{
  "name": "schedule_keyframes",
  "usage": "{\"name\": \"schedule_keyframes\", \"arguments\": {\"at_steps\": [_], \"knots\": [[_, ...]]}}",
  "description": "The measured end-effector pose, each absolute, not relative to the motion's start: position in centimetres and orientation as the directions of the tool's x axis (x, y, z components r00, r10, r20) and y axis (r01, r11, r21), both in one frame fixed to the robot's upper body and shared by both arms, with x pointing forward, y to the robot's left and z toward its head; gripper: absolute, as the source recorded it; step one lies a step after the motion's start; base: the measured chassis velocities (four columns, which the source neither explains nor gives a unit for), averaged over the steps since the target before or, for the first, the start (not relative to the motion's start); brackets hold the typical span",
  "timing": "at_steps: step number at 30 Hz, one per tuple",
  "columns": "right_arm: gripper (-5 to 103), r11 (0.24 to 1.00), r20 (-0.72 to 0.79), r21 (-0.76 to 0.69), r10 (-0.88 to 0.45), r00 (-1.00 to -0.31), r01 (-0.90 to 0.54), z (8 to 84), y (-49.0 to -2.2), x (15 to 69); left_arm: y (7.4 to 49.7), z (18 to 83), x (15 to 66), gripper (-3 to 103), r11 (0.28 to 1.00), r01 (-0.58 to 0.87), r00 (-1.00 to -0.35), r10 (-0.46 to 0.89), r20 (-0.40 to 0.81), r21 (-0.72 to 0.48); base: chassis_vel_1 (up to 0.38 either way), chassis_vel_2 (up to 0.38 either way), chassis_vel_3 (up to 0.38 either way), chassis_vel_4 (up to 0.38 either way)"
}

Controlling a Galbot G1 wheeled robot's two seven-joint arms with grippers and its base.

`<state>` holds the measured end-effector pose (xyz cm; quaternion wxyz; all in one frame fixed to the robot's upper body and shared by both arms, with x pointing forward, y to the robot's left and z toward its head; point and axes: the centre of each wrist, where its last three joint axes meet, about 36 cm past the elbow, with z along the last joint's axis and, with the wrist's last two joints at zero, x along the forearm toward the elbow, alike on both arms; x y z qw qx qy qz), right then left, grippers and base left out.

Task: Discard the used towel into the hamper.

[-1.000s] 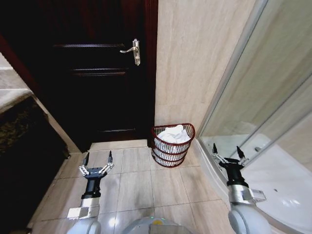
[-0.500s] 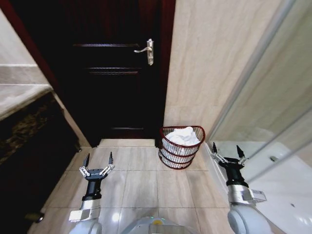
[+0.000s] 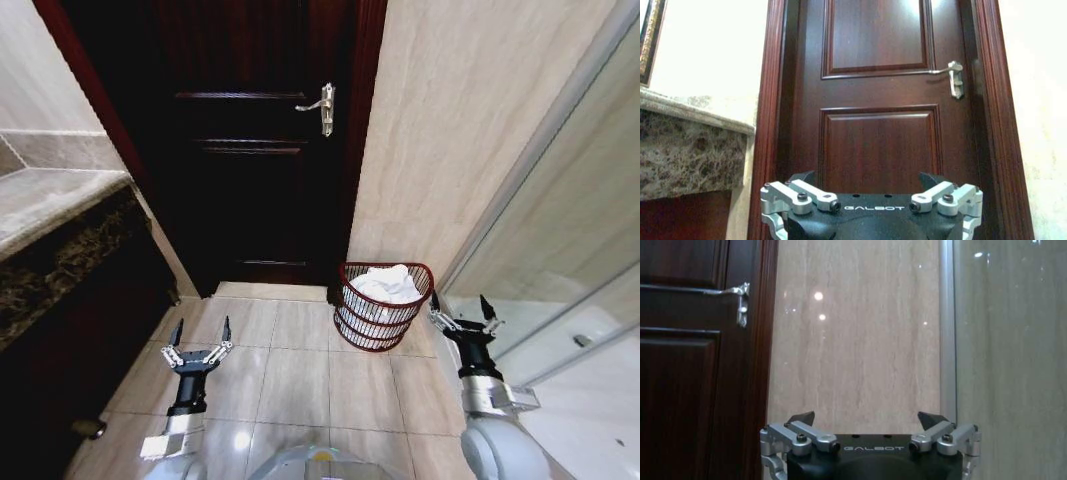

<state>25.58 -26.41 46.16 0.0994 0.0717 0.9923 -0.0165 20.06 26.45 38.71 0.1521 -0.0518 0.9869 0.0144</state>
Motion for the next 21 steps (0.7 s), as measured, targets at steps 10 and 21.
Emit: {"name": "schedule_keyframes", "arguments": {"at_steps": [10,21], "knots": [[100,0.986,-0.177,-0.023,0.16,-0.971,0.167,47.4,-28.2,24.2,26.1,41.7,21.0,100,1.0,-0.022,-0.964,-0.018,-0.266,0.014,0.0,0.0,0.0,0.0],[100,0.99,-0.148,-0.008,0.136,-0.98,0.139,48.0,-29.3,22.0,25.7,45.6,23.3,100,0.999,-0.015,-0.96,-0.006,-0.279,0.03,0.0,0.0,0.0,0.0]]}}
